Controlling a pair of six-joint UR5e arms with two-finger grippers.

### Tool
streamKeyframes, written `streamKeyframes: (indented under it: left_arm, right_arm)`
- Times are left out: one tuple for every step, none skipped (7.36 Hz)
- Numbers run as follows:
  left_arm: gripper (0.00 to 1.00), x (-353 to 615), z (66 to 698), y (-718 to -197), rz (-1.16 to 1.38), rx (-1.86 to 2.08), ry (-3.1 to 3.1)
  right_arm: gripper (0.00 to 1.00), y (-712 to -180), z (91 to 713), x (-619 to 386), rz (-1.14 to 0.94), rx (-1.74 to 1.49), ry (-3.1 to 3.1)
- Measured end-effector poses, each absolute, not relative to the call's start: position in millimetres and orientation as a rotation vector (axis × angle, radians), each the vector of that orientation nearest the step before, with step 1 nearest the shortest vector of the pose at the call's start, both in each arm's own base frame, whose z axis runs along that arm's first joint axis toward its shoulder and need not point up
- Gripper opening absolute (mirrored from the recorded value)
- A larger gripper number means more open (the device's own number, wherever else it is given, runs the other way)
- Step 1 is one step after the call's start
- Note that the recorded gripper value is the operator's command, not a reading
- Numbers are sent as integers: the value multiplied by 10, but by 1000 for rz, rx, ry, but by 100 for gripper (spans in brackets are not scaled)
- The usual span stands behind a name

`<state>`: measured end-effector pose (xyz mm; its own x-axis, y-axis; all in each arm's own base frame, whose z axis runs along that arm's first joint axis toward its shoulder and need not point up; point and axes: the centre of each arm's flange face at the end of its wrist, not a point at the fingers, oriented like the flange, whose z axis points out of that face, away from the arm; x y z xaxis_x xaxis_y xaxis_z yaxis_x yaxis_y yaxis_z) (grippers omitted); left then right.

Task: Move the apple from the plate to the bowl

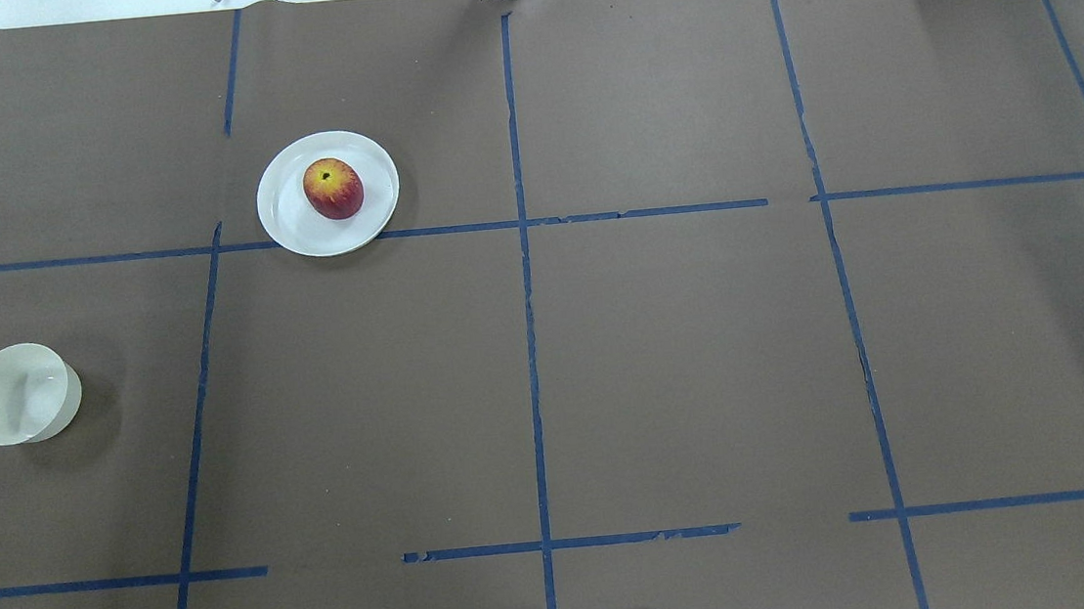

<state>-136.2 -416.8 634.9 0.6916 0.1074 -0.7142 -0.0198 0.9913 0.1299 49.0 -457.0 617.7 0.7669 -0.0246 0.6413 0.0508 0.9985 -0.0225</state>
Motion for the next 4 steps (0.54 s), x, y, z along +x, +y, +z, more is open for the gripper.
streamKeyframes:
  left_arm:
    - [100, -1373, 6338, -4232, 70, 118, 805]
    - [100, -1384, 6353, -4297, 67, 115, 806]
    - [100, -1391, 6366, -4325, 66, 112, 803]
    - [100, -1406, 6411, -4318, 65, 99, 778]
  right_arm:
    - [100, -4570, 6177, 490, -41, -39, -696]
    - [100, -4570, 6175, 490, -41, -39, -696]
    - [100, -4571, 6174, 490, -41, -39, -696]
    - [100, -4570, 6175, 490, -41, -39, -696]
